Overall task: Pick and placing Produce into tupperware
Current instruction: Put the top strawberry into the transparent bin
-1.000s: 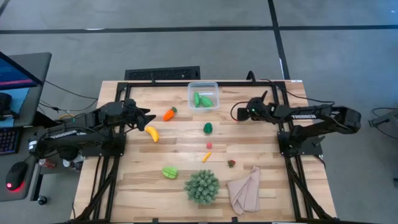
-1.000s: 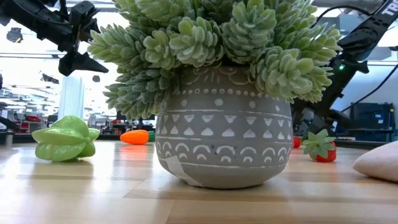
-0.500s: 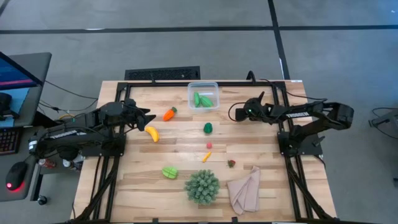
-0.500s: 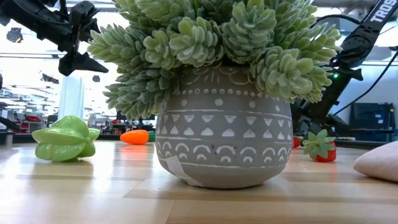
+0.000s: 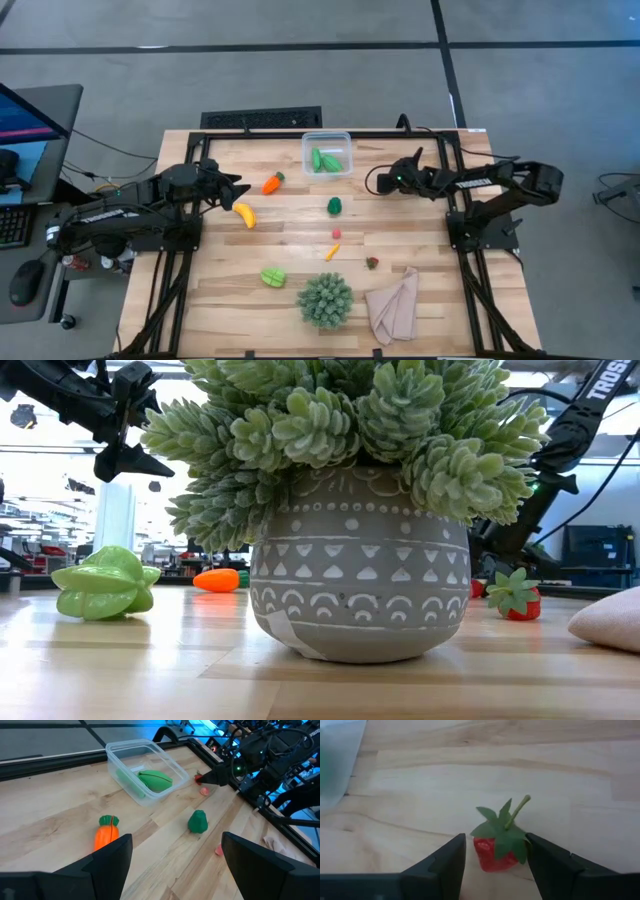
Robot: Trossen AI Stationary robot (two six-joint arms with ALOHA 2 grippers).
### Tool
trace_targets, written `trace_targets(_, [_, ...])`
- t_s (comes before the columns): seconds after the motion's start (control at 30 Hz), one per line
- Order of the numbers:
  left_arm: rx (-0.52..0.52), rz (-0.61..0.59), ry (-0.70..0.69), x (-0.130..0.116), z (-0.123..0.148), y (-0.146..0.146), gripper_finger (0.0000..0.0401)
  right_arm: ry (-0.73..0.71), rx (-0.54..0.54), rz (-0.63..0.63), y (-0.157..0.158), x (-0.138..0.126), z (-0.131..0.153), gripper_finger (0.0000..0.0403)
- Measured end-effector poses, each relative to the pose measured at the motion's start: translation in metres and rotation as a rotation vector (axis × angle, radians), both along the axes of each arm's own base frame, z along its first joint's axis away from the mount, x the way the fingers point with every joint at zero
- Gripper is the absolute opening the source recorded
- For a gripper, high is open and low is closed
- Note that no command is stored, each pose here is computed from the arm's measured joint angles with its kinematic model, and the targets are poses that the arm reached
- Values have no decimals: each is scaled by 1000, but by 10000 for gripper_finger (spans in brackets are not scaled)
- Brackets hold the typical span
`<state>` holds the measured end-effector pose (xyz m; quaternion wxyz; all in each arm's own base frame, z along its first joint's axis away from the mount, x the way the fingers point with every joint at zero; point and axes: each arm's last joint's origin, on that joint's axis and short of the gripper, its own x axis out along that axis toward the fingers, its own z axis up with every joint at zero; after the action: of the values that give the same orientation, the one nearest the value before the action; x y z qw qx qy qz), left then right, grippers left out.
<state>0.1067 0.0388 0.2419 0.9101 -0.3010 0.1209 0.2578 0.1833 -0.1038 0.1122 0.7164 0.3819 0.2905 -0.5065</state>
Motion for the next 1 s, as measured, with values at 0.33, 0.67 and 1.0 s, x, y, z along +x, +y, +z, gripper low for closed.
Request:
trace_targets(0.33, [-6, 3, -3, 0, 0, 0, 297, 9, -14, 8, -1, 1, 1, 140])
trace_targets(0.67, [-5, 2, -3, 0, 0, 0, 297, 7, -12, 10, -1, 1, 1, 153])
trace_targets(1.0, [-4, 2, -2, 0, 0, 0, 297, -12, -13, 16, -1, 3, 2, 137])
